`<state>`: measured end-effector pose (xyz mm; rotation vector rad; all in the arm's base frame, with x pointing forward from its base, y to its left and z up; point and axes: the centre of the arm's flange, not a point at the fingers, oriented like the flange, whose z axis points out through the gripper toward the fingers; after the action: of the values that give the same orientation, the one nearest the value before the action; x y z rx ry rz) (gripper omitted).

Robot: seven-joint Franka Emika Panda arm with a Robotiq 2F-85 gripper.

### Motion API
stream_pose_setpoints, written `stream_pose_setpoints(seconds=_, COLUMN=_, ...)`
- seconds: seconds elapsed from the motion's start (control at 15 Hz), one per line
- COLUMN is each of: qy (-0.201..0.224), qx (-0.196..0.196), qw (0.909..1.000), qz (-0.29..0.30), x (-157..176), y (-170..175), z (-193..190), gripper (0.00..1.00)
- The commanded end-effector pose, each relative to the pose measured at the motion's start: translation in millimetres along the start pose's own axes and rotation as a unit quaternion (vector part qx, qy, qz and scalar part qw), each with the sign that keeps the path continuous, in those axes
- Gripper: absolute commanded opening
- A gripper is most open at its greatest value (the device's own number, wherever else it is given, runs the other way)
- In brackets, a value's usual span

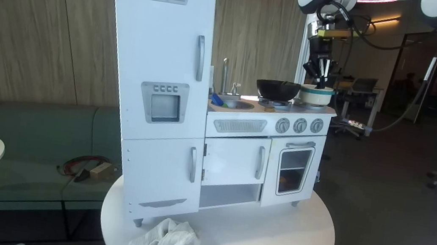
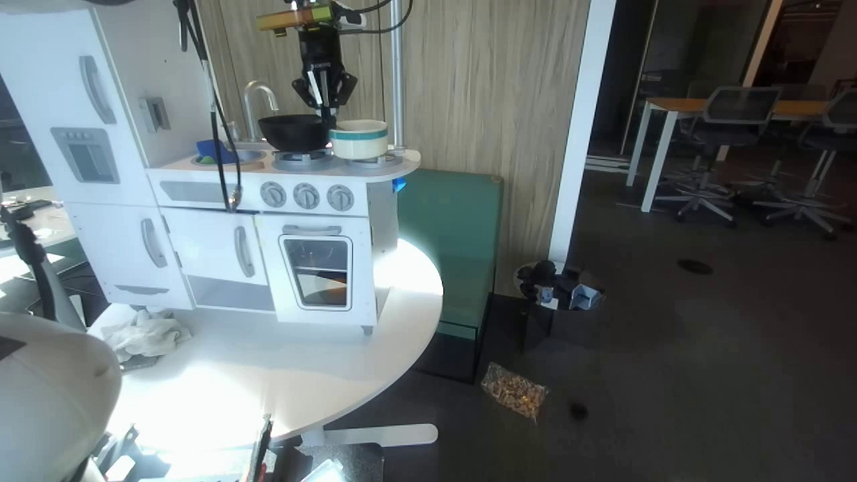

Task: Pick the black bowl and pour all its contents into the white bowl, pick up the silver spoon from the sink and mix the contents of the white bowl

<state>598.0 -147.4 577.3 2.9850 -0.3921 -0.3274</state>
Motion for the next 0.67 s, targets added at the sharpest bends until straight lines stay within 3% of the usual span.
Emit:
stream_pose_setpoints(seconds=0.0, qy=0.018, qx=-0.001, qw=0.9996, qz=-0.020, x=10.6, y=-13.0, z=-16.3, gripper=0.05)
stream_pose_setpoints(seconds=0.6, qy=0.035, qx=-0.013, qw=0.9993, qz=-0.004, x=16.9, y=-4.5, z=-27.2, gripper=0.04)
